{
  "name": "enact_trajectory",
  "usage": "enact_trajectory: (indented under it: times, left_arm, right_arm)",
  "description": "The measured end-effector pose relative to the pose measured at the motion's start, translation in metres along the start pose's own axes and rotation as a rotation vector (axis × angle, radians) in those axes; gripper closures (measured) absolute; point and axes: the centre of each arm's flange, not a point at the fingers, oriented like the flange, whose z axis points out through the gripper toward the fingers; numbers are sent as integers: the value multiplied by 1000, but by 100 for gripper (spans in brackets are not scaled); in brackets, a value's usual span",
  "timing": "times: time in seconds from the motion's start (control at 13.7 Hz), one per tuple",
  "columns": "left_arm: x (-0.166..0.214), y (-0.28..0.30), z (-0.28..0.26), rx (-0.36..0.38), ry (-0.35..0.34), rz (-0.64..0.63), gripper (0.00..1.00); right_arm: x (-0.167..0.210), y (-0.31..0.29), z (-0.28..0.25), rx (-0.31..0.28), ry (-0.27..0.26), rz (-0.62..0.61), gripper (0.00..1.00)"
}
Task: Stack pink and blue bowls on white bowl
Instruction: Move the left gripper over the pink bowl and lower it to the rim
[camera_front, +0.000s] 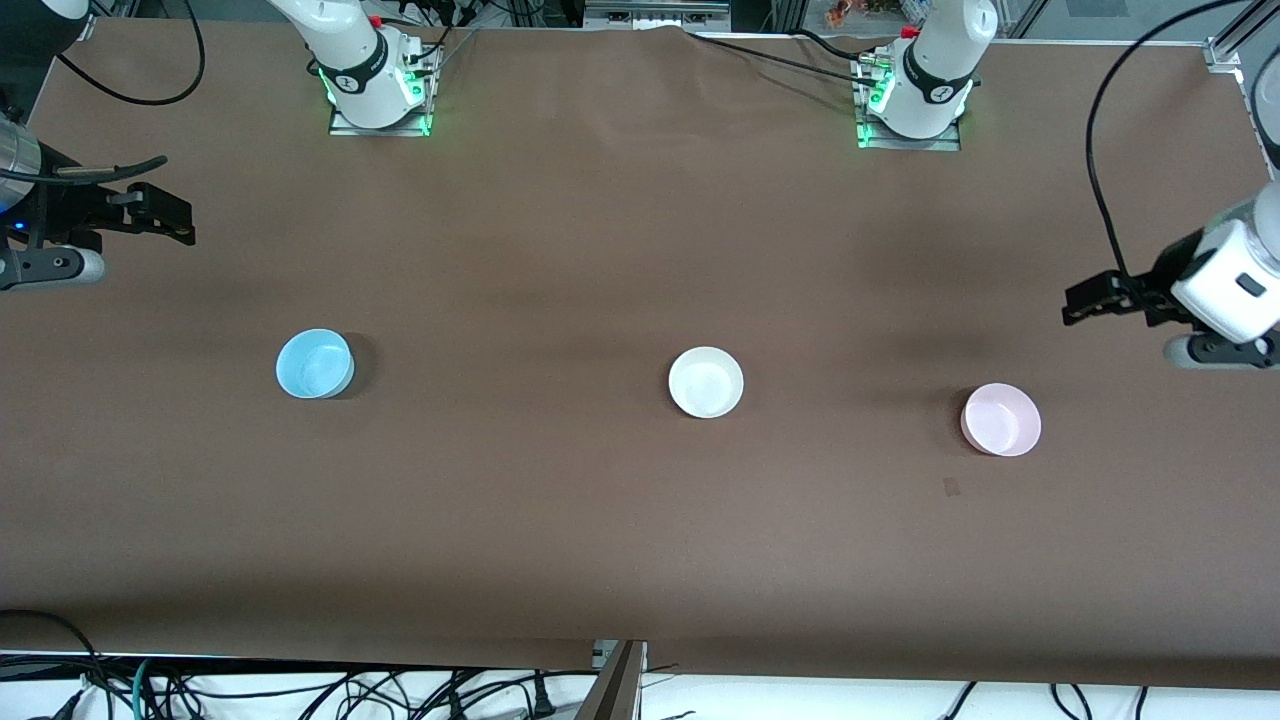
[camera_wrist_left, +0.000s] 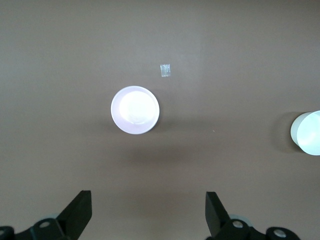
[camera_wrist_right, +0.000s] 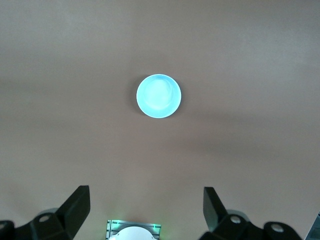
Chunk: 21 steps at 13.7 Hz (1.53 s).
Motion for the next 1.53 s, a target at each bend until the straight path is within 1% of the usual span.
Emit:
enact_trajectory:
  times: [0.15, 0.29, 0.44, 0.51, 0.66, 0.87, 0.95, 1.24, 1.38, 1.53]
  left_arm:
    - [6, -17, 4, -1, -3, 34, 0]
    - [9, -50, 16, 8, -23, 68, 0]
    - [13, -73, 33, 43, -57, 145, 0]
    - [18, -77, 43, 65, -64, 179, 0]
    - [29, -75, 71, 86, -56, 224, 0]
    - [31, -68, 117, 82, -77, 255, 0]
    - [31, -67, 128, 82, -69, 271, 0]
    - [39, -72, 185, 90, -4, 382, 0]
    - [48, -84, 219, 88, 7, 457, 0]
    - [53, -91, 245, 85, 10, 519, 0]
  right_arm:
    - [0, 0, 0, 0, 0, 0, 0]
    - [0, 0, 0, 0, 0, 0, 0]
    - [0, 0, 0, 0, -1, 0, 0]
    - [0, 0, 1, 0, -1, 0, 0]
    - [0, 0, 0, 0, 0, 0, 0]
    - [1, -4, 0, -1, 2, -7, 0]
    - [1, -4, 0, -1, 3, -8, 0]
    - [2, -4, 1, 0, 1, -8, 0]
    - [4, -4, 3, 0, 1, -8, 0]
    - [6, -3, 1, 3, 19, -6, 0]
